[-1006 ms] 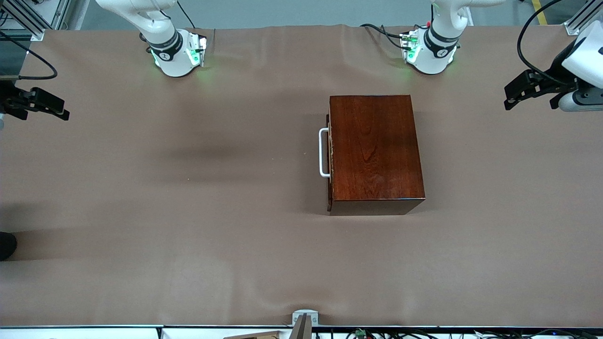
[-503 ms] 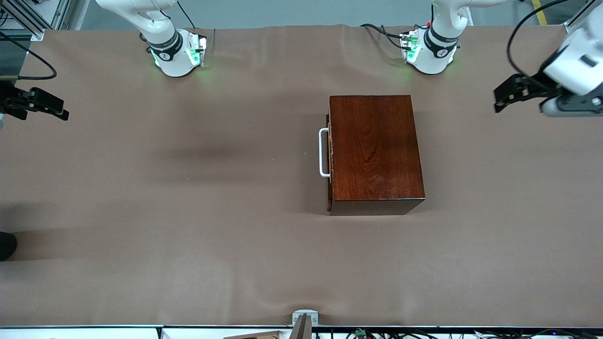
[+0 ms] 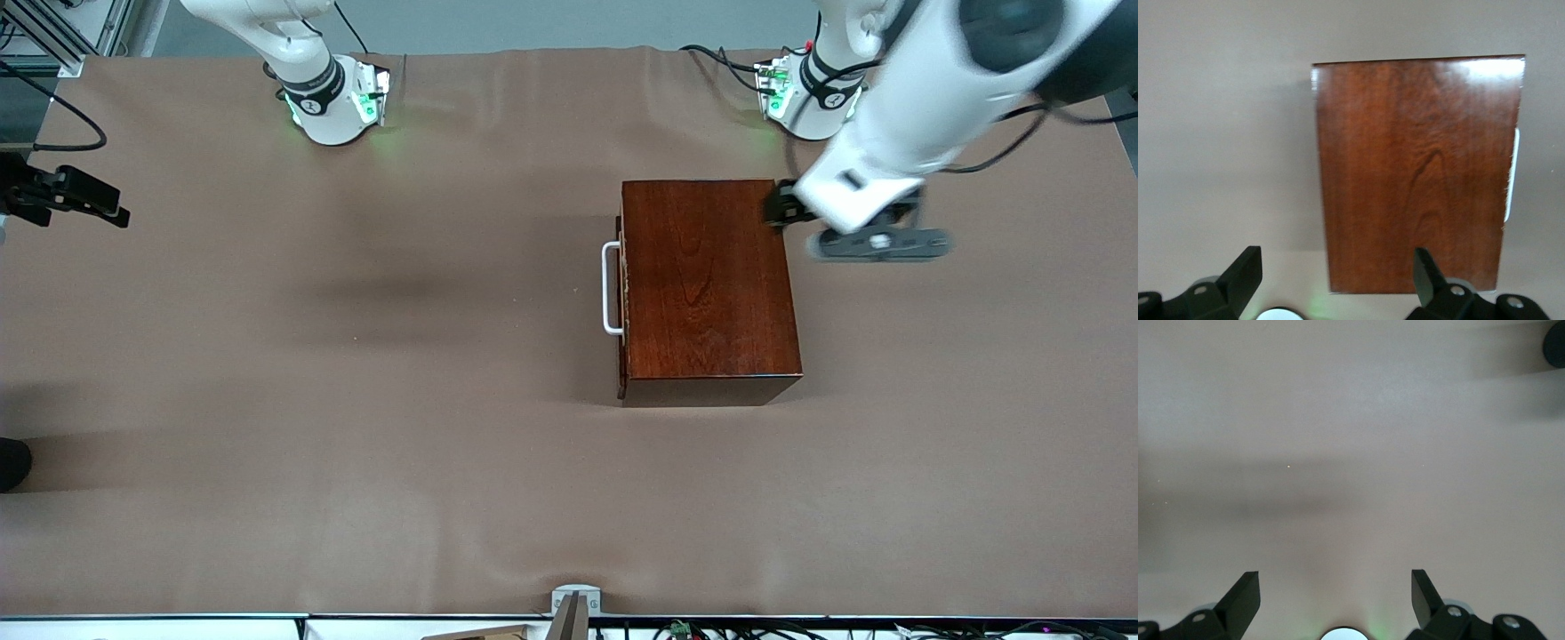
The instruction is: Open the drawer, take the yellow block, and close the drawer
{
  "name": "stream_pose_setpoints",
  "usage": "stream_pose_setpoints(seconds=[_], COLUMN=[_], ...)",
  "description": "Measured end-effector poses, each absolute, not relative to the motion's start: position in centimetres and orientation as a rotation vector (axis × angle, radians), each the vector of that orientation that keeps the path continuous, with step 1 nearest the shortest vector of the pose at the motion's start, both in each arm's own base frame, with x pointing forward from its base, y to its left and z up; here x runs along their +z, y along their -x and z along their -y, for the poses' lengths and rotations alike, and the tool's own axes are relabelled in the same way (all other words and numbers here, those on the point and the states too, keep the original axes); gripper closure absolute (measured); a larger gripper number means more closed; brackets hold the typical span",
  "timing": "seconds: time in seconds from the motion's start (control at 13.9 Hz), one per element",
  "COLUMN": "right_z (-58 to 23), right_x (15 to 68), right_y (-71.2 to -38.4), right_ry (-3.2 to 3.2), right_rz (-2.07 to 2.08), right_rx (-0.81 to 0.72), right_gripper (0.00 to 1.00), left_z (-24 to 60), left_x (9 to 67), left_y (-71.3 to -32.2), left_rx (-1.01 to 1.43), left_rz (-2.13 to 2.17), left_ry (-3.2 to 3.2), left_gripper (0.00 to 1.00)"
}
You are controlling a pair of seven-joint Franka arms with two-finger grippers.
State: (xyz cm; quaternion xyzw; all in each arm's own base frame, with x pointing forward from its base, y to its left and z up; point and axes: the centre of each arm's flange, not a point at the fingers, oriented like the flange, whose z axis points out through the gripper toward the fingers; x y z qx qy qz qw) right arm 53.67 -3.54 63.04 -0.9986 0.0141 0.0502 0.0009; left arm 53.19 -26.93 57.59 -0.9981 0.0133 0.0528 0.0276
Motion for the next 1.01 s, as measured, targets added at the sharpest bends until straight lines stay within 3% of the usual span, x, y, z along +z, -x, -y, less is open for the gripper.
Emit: stream_pose_setpoints(seconds=[0.43, 1.01], right_z=[3.5, 3.5], right_x=[63.0, 63.0], right_y=[-53.7, -53.5], right_ry=[3.136, 3.134], right_rz=[-0.045, -0.044], right_rx=[0.158, 0.175], right_gripper=[0.00, 0.00], left_z=[38.4, 46.8], left_x=[51.1, 44.5], left_y=[-53.8, -52.9], left_rx=[0.100, 0.035], left_rz=[0.068, 0.139], left_ry=[3.103, 3.075], left_gripper=[0.00, 0.00])
